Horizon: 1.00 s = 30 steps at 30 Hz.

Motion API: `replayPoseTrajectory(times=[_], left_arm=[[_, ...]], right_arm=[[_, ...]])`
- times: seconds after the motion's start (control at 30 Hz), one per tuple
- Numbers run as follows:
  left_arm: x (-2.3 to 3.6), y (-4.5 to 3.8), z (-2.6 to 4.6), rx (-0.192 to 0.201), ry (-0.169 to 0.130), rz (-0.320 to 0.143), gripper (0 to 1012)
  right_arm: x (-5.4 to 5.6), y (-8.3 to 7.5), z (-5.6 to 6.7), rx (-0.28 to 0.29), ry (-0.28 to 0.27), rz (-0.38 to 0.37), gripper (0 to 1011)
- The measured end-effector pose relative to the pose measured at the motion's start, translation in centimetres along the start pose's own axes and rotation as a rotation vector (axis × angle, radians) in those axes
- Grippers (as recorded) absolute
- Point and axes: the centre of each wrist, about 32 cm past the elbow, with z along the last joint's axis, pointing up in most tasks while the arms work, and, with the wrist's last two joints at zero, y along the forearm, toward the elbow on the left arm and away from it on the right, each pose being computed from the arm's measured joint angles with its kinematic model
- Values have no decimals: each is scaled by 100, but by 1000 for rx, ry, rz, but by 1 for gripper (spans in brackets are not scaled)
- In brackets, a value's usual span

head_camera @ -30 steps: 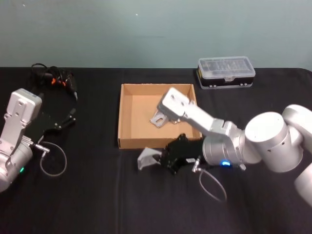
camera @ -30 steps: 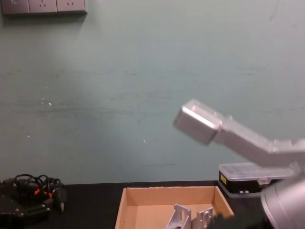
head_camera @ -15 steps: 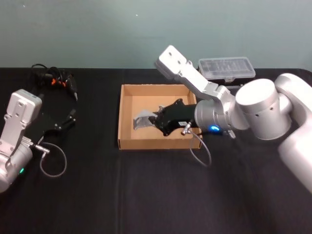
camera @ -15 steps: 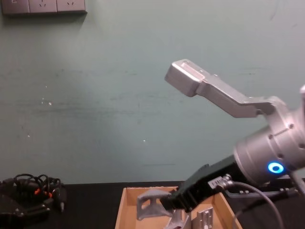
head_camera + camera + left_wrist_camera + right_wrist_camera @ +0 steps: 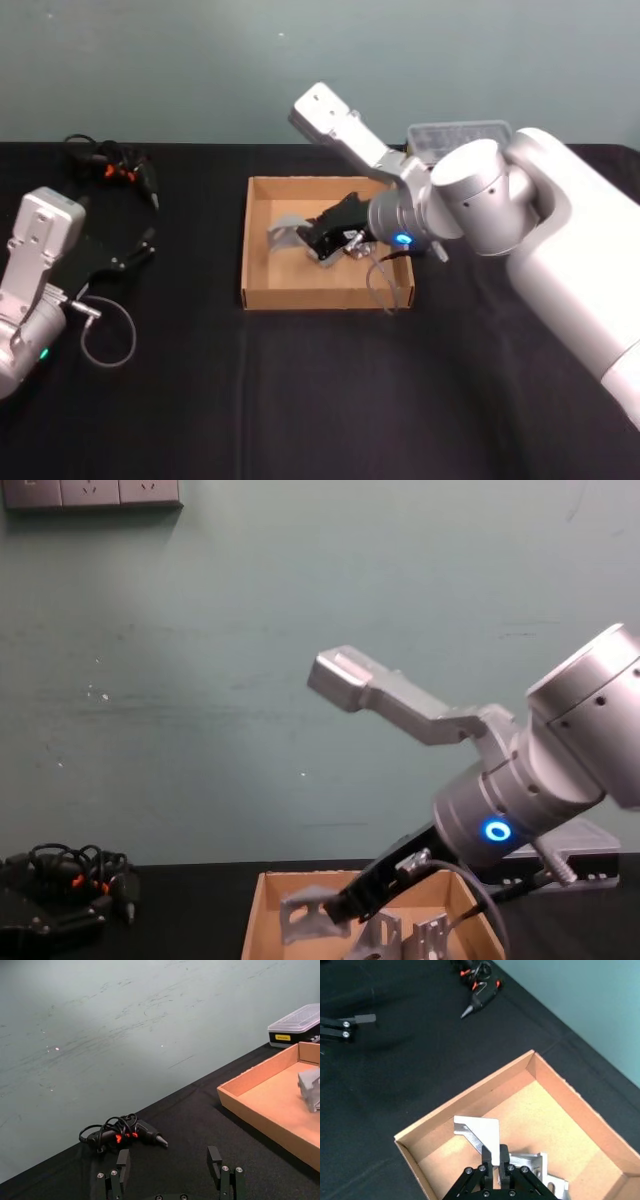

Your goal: Use one hand to pick up the angle iron from the table and place it into the box.

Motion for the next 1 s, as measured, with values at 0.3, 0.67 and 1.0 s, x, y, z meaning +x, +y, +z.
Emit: replayPoseTrajectory(times=[0.3,0.67,1.0], left_arm=[[0,0,0,0,0,0,1011],[0,0,0,0,0,0,1011],[0,0,0,0,0,0,1011]], right_arm=[[1,161,32,-44,-9,7,72],[17,229,32,-65,-17,6,72],[15,220,32,-61,-17,6,161]])
